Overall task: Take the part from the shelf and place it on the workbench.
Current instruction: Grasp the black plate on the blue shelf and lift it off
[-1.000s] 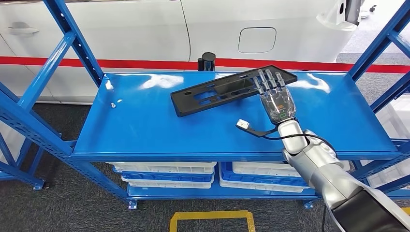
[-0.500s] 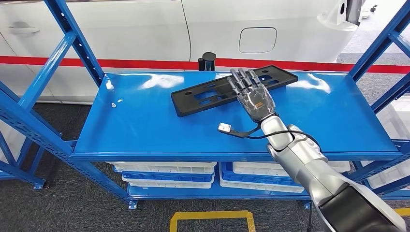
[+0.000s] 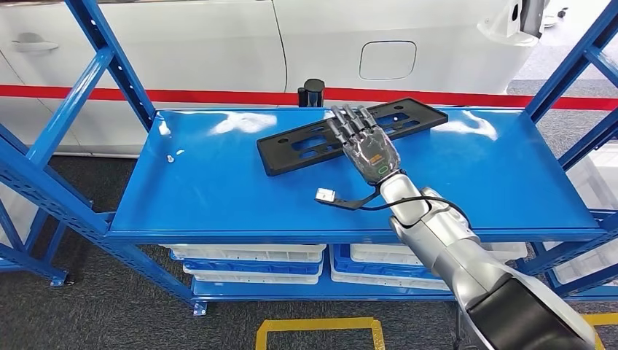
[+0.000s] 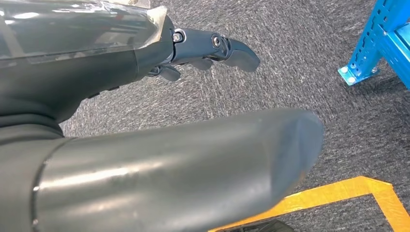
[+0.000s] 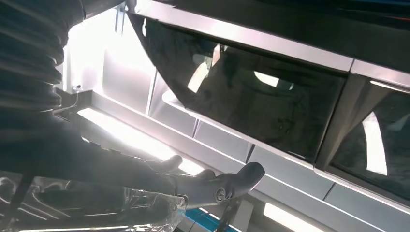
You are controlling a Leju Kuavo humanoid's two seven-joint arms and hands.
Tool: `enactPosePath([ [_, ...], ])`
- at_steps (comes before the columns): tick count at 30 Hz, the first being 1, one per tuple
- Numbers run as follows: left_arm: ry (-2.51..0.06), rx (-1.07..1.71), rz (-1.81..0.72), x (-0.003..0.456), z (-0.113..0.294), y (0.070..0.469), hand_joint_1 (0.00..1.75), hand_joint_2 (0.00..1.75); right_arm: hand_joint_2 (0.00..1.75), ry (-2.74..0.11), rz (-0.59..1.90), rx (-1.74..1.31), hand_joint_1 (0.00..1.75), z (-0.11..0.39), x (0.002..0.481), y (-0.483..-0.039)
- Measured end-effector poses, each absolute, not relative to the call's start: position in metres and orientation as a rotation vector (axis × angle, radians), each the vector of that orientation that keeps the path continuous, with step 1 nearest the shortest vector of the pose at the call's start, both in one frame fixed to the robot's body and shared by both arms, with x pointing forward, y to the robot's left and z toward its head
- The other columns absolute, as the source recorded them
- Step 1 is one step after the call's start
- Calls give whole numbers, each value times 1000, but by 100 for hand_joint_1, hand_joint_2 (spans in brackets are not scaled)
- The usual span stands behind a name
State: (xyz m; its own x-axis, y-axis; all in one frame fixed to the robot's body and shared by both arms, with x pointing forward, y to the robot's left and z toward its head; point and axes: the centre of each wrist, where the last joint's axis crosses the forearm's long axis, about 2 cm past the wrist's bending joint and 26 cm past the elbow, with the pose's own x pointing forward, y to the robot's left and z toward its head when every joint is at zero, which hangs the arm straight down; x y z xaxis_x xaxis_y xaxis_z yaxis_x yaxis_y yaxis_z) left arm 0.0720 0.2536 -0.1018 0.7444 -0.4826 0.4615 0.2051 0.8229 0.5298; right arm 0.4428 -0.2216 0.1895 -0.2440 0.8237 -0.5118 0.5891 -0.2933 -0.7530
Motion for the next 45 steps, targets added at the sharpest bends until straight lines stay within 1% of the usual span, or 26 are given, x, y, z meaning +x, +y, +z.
enactPosePath([
  [7,-618,460,-428,80,-101,253,0,0,175,-1685,1569,-1727,0,182,441,-213],
  [8,-615,459,-432,81,-100,253,0,0,175,-1666,1569,-1719,3,180,441,-214],
  [9,-612,457,-436,82,-100,253,0,0,175,-1644,1571,-1708,22,179,441,-215],
  [11,-606,456,-443,84,-100,253,0,0,175,-1603,1574,-1687,89,176,441,-217],
  [12,-605,456,-445,85,-100,253,0,0,175,-1586,1577,-1678,119,175,441,-218],
  [13,-603,457,-448,86,-100,253,0,0,175,-1570,1580,-1670,134,173,441,-220],
  [16,-604,458,-458,88,-99,252,0,0,175,-1534,1582,-1654,136,168,440,-223],
  [28,-604,462,-478,92,-98,251,0,0,175,-1457,1588,-1652,160,159,438,-237],
  [41,-603,470,-498,94,-97,251,0,0,175,-1352,1587,-1698,160,155,439,-266],
  [45,-603,470,-502,94,-97,251,0,0,175,-1342,1585,-1705,163,155,439,-269],
])
